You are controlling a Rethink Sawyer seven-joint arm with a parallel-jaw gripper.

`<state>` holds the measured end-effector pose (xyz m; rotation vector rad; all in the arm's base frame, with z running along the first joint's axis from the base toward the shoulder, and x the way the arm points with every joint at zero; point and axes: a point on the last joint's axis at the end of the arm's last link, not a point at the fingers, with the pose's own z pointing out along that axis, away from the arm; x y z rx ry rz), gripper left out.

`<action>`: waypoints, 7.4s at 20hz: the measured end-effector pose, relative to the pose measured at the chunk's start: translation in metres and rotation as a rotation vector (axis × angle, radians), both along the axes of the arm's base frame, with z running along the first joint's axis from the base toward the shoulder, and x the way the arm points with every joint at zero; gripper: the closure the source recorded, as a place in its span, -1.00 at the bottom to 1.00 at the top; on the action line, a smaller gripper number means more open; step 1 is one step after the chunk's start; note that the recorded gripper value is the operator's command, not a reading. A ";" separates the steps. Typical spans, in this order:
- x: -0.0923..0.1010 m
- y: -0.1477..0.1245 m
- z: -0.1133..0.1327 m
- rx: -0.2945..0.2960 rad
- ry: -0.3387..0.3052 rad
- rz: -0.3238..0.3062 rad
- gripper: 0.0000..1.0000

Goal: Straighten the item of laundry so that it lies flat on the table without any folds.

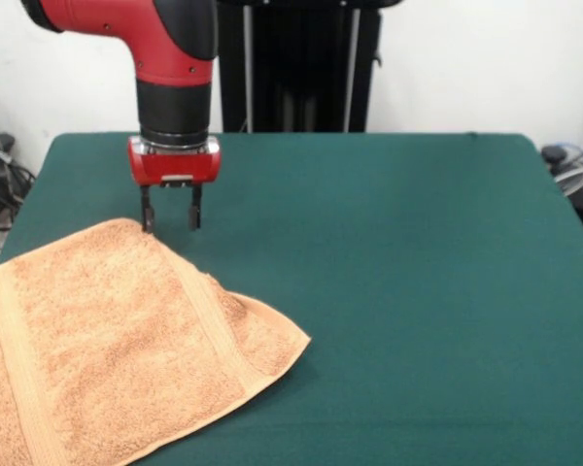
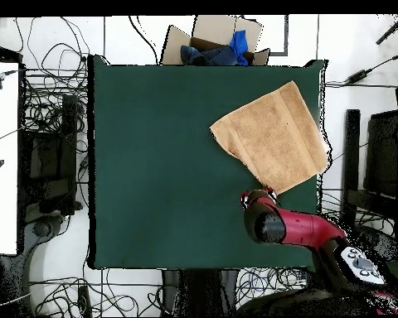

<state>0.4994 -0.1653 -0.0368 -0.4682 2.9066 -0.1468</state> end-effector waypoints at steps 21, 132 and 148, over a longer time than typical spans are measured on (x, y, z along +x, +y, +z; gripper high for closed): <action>-0.009 -0.033 0.001 -0.008 -0.026 -0.033 -1.00; 0.027 0.003 0.032 -0.100 -0.068 0.060 1.00; 0.049 0.183 0.116 -0.081 -0.082 0.034 1.00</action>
